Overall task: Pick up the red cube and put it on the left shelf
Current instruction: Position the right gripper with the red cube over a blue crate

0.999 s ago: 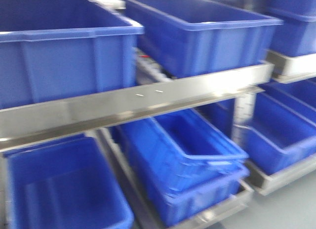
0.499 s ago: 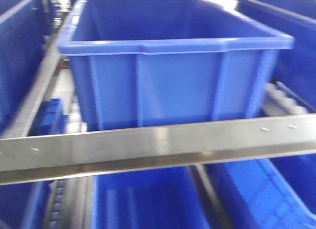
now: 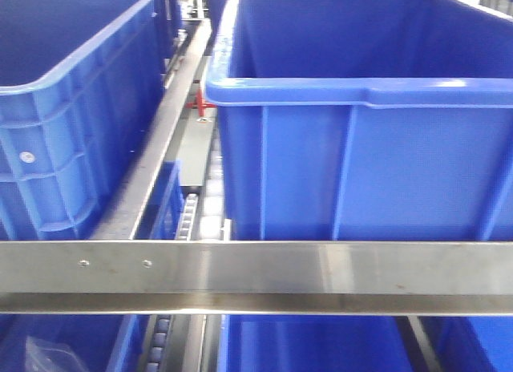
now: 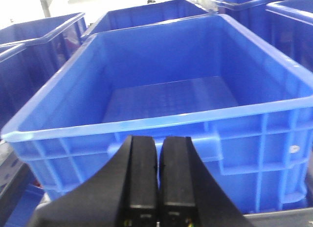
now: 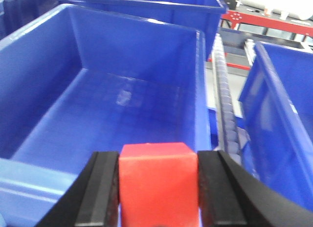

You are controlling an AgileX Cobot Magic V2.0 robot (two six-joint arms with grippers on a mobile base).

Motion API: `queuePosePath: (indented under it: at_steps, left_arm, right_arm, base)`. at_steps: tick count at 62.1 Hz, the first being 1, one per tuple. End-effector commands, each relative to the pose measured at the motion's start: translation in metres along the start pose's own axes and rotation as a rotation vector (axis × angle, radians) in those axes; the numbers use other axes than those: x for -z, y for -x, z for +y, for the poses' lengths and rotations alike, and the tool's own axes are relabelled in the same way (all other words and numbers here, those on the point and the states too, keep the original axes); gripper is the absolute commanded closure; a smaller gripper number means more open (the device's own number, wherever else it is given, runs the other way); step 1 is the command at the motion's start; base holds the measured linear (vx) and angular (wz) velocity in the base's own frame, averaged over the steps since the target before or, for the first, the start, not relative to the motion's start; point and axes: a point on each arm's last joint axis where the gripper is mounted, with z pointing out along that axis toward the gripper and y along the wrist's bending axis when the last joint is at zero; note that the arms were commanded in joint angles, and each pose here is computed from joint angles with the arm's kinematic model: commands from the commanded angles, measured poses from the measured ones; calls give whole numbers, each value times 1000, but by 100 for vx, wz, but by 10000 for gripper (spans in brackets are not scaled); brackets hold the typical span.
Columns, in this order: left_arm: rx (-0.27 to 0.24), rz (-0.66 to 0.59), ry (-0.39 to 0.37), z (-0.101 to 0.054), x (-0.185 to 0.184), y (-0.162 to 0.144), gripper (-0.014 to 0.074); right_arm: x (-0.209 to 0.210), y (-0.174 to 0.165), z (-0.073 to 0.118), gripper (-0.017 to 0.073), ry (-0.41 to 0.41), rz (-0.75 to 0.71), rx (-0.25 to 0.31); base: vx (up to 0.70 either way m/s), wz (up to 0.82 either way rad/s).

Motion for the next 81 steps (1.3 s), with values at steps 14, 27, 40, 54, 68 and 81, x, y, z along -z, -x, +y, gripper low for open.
queuePosePath:
  at_steps: [14, 27, 40, 54, 68, 81]
  left_arm:
    - [5, -69, 4, 0, 0, 1, 488]
    - [5, -69, 4, 0, 0, 1, 488]
    - [5, -69, 4, 0, 0, 1, 488]
    - [5, -69, 4, 0, 0, 1, 488]
    - [5, -69, 4, 0, 0, 1, 488]
    - [5, -69, 4, 0, 0, 1, 488]
  right_arm:
    - [2, 17, -3, 502, -20, -109, -4]
    - [2, 17, -3, 502, -20, -109, -4]
    - [2, 17, -3, 502, -20, -109, -4]
    - [2, 17, -3, 502, -20, -109, -4]
    - [2, 17, -3, 502, -20, -109, -4]
    - [2, 17, -3, 502, -20, -109, -4]
  base:
    - [3, 3]
    - [0, 0]
    - [0, 0]
    - [0, 0]
    - [0, 0]
    - [0, 0]
